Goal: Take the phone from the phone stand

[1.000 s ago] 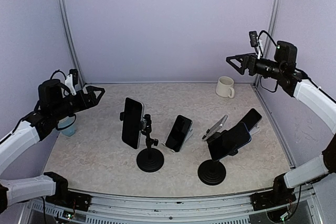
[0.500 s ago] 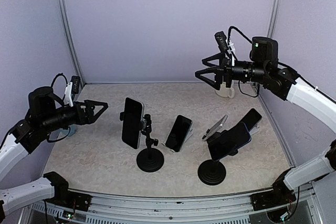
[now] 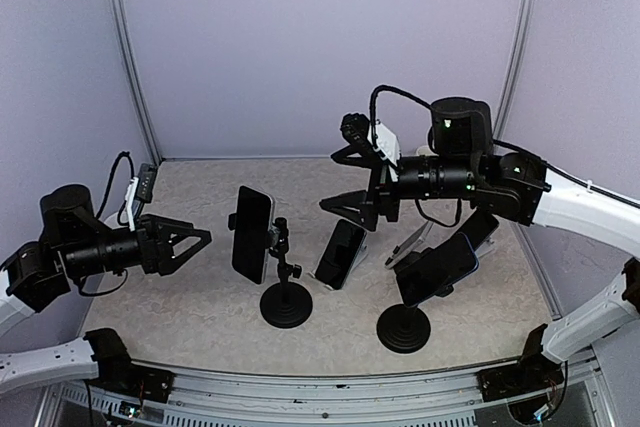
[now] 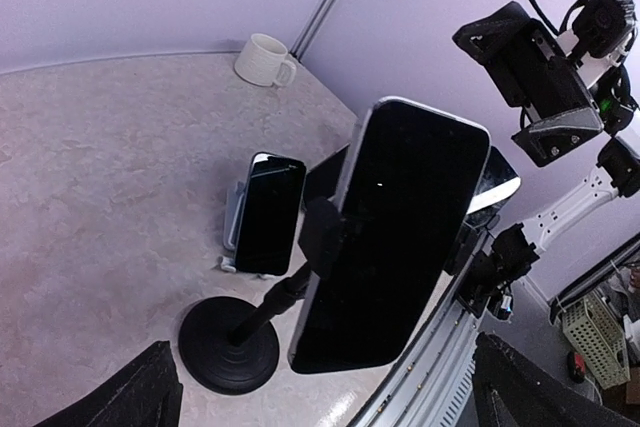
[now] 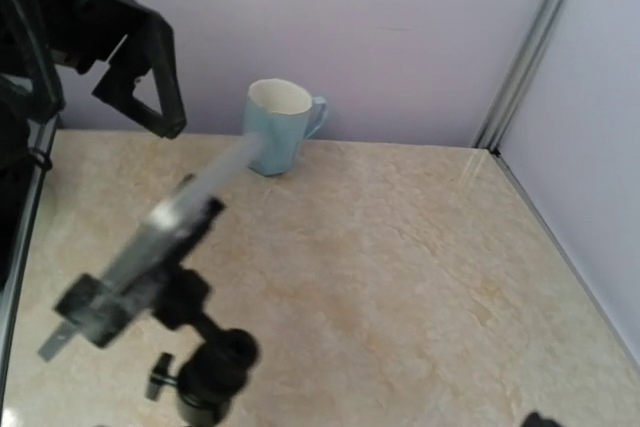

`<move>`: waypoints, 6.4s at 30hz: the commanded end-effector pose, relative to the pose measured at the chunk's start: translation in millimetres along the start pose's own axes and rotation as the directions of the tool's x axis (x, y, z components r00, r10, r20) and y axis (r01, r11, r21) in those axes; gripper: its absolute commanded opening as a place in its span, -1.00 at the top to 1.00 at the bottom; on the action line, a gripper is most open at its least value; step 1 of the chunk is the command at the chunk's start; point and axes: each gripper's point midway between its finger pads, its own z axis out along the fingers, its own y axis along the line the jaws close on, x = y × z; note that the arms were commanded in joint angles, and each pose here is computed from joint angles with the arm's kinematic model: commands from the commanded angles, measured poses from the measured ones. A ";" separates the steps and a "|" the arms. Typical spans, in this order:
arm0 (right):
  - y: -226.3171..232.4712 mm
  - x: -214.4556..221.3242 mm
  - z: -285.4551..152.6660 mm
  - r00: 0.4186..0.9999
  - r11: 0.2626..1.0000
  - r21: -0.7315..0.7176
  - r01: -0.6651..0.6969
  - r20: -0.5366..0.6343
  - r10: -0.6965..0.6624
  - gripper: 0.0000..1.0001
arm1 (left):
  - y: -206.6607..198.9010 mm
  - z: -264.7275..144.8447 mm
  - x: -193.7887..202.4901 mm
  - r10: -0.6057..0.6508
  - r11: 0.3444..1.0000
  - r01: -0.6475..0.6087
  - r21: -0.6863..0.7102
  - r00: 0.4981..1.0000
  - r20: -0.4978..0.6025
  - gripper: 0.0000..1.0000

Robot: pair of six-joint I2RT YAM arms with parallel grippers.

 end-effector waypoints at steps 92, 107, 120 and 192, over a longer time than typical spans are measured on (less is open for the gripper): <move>81.5 34.1 60.7 0.958 0.960 0.028 0.278 -0.078 -0.275 -0.08 | -12.7 80.7 53.4 0.190 0.961 -0.201 -0.191 0.979 -0.070 -0.98; 85.3 37.6 74.4 0.923 0.917 0.129 0.378 -0.130 -0.362 0.04 | -17.0 79.9 53.2 0.189 0.966 -0.197 -0.166 0.980 -0.062 -0.50; 78.6 34.6 83.8 0.901 0.876 0.218 0.430 -0.171 -0.399 0.05 | -20.3 79.9 55.5 0.199 0.967 -0.207 -0.147 0.978 -0.067 -0.25; 83.9 33.0 64.3 0.851 0.808 0.266 0.525 -0.167 -0.498 1.00 | 17.1 61.5 27.2 0.125 0.956 -0.118 -0.269 0.992 0.011 0.23</move>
